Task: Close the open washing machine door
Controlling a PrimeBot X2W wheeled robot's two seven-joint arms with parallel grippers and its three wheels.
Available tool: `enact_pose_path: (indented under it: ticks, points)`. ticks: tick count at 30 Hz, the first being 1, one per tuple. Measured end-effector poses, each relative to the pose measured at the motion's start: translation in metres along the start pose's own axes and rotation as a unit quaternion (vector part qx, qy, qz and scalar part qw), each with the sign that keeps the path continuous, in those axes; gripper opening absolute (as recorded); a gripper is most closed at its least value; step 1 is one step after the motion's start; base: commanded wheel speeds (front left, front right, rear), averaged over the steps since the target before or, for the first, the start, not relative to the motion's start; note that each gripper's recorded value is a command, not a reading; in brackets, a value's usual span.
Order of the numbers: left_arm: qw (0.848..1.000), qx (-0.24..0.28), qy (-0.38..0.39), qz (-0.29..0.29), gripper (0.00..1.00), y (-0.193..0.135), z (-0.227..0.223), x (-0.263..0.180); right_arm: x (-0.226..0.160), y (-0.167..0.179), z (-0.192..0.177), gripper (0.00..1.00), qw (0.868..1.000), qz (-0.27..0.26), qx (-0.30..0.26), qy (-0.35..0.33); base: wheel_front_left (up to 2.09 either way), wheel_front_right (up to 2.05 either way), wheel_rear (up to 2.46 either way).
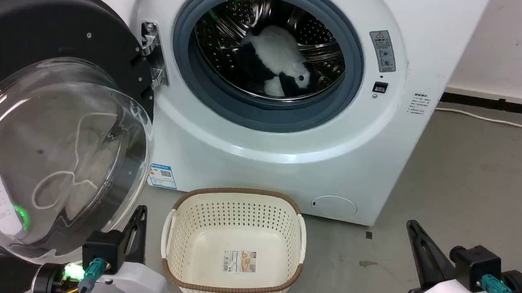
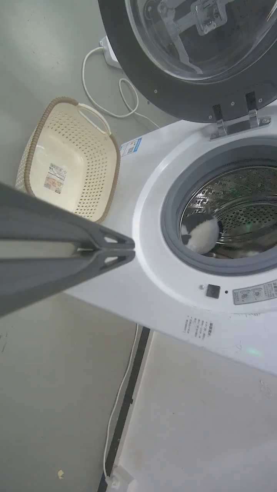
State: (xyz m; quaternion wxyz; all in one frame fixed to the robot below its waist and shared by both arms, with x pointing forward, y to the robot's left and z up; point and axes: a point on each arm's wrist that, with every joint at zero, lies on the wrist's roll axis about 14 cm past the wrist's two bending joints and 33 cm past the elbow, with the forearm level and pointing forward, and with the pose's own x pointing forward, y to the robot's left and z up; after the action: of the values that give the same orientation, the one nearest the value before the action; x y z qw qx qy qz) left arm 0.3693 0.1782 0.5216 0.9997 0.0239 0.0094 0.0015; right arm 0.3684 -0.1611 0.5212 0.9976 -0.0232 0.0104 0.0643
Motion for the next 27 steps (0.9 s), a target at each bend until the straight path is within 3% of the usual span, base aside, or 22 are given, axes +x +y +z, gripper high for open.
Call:
enact_pose_path:
  ticks: [19, 20, 27]
  points:
    - [1.000, 0.000, 0.001, 0.000, 0.00, -0.0003, -0.0005, -0.0001, -0.0001, 0.0000, -0.0004, 0.00, 1.000, 0.000, 0.000, 0.001, 0.00, 0.00, 0.00]
    - [1.000, 0.000, 0.001, 0.000, 1.00, -0.0005, -0.0005, -0.0001, -0.0001, 0.0001, -0.0004, 1.00, 1.000, 0.000, 0.000, 0.001, 0.00, 0.00, 0.00]
    - [1.000, 0.000, -0.005, -0.003, 1.00, -0.0025, 0.0008, -0.0015, 0.0002, -0.0007, 0.0014, 1.00, 1.000, -0.001, 0.006, -0.006, 0.00, 0.00, 0.00]
